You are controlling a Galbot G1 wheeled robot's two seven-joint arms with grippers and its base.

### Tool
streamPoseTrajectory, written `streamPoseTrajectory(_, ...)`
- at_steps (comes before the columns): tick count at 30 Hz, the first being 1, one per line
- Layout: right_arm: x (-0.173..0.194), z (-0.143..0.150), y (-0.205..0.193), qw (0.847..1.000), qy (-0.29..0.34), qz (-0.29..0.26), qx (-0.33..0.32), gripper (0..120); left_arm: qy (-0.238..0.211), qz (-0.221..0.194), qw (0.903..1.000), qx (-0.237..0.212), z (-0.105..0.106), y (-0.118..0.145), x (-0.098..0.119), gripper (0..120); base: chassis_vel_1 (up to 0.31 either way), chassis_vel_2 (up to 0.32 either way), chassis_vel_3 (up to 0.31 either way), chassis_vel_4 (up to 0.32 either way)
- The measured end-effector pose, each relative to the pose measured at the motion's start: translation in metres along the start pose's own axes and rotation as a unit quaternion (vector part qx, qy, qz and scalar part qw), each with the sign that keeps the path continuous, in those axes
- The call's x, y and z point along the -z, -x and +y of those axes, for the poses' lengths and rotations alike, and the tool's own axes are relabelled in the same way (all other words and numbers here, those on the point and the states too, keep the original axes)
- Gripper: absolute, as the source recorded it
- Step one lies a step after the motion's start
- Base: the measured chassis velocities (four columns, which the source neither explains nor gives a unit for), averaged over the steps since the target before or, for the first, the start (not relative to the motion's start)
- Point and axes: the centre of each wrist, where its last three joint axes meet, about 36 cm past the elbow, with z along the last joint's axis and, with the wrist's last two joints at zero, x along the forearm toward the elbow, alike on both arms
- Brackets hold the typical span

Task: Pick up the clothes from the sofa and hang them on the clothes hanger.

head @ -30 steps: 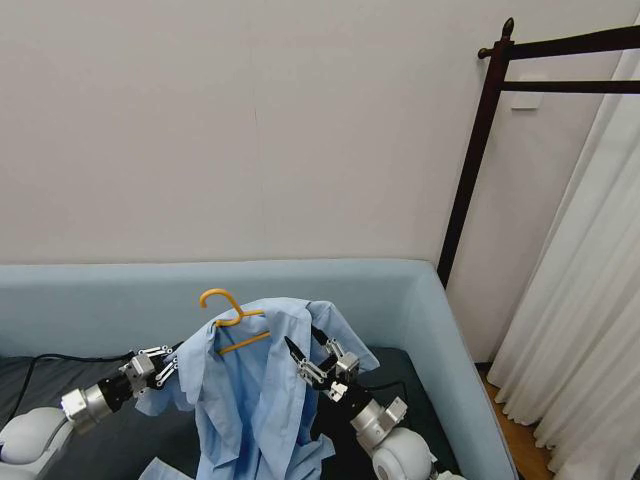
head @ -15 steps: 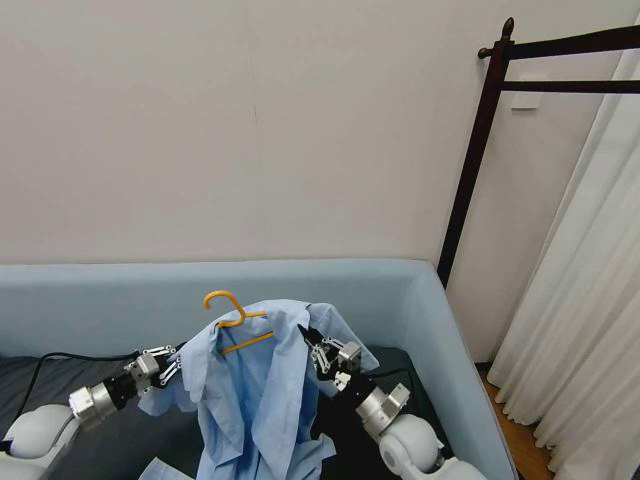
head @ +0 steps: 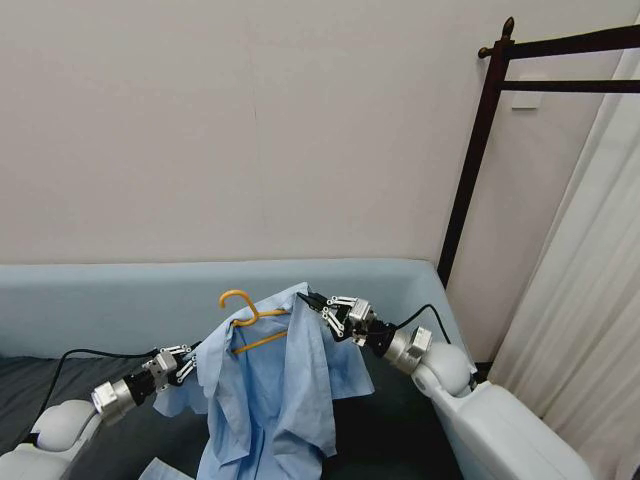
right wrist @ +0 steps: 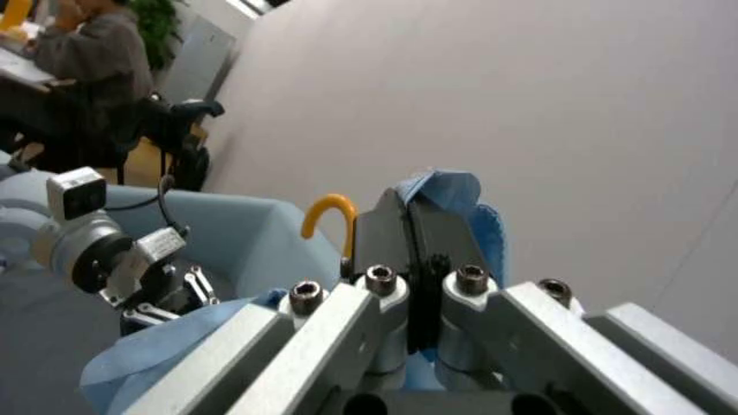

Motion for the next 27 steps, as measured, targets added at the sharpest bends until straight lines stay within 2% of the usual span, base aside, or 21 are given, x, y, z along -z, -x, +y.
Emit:
streamPoseTrajectory(1,0.000,0.000,0.000,1.000,0.000,0.000,0.000,0,0.000,0.000,1.0000,0.000,0.000,0.000,0.000,4,0.000,0.000,0.000,0.000)
streamPoseTrajectory(6,-0.002,0.002,0.002,0.995,-0.095,-0.002,0.041,0,-0.032,-0.014,0.9993,0.016,-0.014,0.014,0.001,4,0.000,0.000,0.000,0.000)
streamPoseTrajectory(7,-0.002,0.002,0.002,0.995,-0.095,-0.002,0.041,0,-0.032,-0.014,0.9993,0.016,-0.014,0.014,0.001,4,0.000,0.000,0.000,0.000)
streamPoseTrajectory(13,-0.014,0.020,-0.007,0.991,-0.122,0.017,0.058,0,-0.036,-0.024,0.9989,0.018,-0.017,0.020,0.006,4,0.000,0.000,0.000,0.000)
streamPoseTrajectory(16,-0.034,0.048,-0.025,0.988,-0.145,0.055,0.027,0,-0.036,-0.028,0.9986,0.026,-0.013,0.019,0.011,4,0.000,0.000,0.000,0.000)
streamPoseTrajectory(18,-0.038,0.055,-0.029,0.988,-0.143,0.061,0.025,4,-0.034,-0.027,0.9986,0.030,-0.010,0.017,0.012,4,0.000,0.000,0.000,0.000)
streamPoseTrajectory(23,-0.053,0.096,-0.042,0.992,-0.112,0.062,0.021,26,-0.022,-0.026,0.9983,0.047,0.018,0.009,0.025,4,0.000,0.000,0.000,0.000)
streamPoseTrajectory(24,-0.053,0.096,-0.042,0.992,-0.112,0.062,0.021,26,-0.022,-0.026,0.9983,0.047,0.018,0.009,0.025,4,0.000,0.000,0.000,0.000)
streamPoseTrajectory(27,-0.055,0.114,-0.051,0.996,-0.070,0.057,-0.004,39,-0.013,-0.028,0.9984,0.048,0.042,0.003,0.037,4,0.000,0.000,0.000,0.000)
